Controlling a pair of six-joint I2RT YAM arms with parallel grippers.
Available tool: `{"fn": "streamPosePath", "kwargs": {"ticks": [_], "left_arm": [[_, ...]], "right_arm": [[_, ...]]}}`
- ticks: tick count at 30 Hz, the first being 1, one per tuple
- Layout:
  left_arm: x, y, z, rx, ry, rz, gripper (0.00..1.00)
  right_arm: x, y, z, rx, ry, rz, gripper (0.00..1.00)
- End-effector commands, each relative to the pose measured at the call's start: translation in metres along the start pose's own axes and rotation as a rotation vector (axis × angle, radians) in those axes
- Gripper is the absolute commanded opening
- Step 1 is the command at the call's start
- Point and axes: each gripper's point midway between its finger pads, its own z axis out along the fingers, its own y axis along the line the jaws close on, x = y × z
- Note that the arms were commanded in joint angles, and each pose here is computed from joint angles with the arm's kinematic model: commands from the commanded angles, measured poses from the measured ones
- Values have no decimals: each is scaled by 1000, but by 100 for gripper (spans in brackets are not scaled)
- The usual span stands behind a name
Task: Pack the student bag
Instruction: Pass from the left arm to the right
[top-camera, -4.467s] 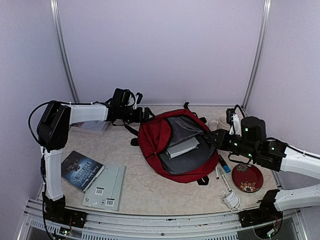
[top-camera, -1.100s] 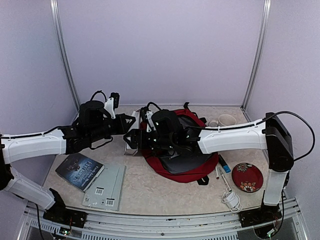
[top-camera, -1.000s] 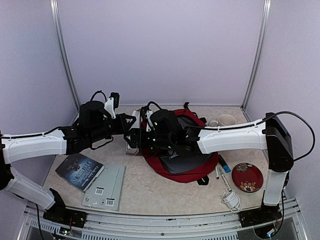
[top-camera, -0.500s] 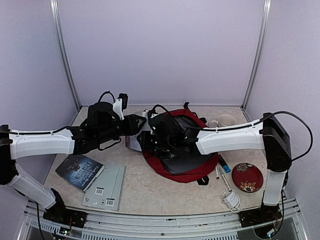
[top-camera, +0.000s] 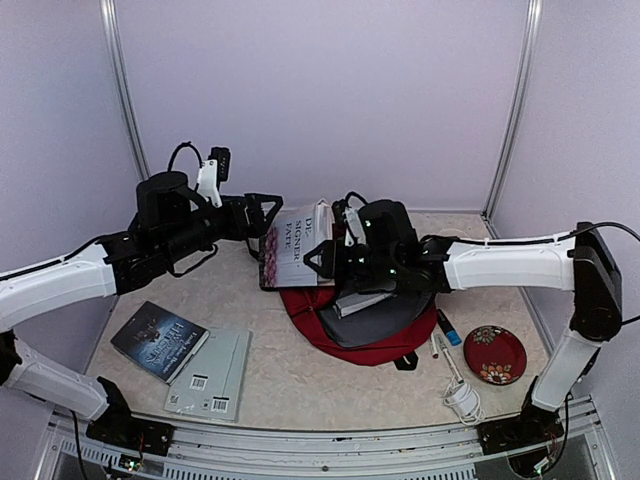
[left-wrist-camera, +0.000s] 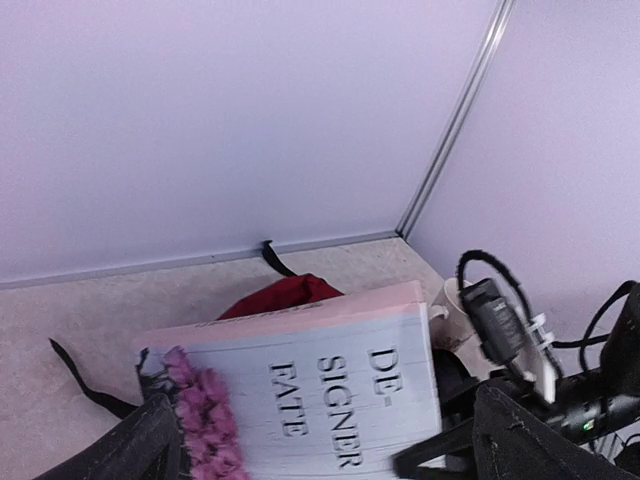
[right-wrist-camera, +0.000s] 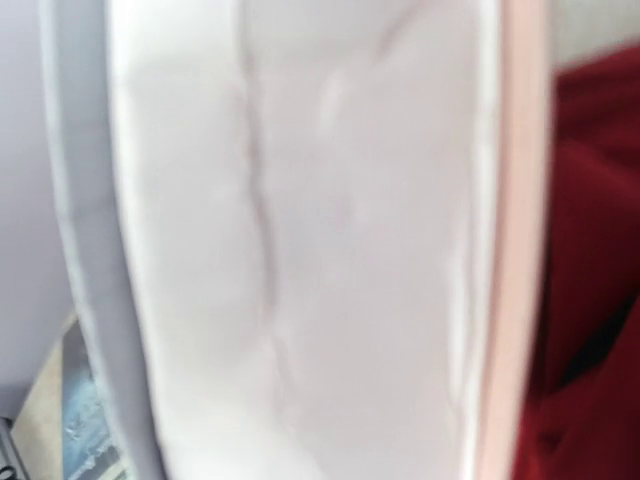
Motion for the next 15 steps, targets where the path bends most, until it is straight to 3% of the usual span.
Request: {"fn": "streamPosePath", "kwargs": {"ticks": [1, 7, 11, 15], "left_arm": [[-17, 21, -12, -108, -23, 101, 99], [17, 9, 20, 13, 127, 116, 99], [49, -4, 52, 136, 212, 62, 99], [93, -22, 93, 150, 348, 130, 94]], "right_arm": [[-57, 46, -63, -110, -85, -107, 24], [-87, 1, -162, 51, -240, -48, 24], [-78, -25, -226, 134, -311, 21, 24], [-49, -54, -269, 211, -348, 110, 24]]}}
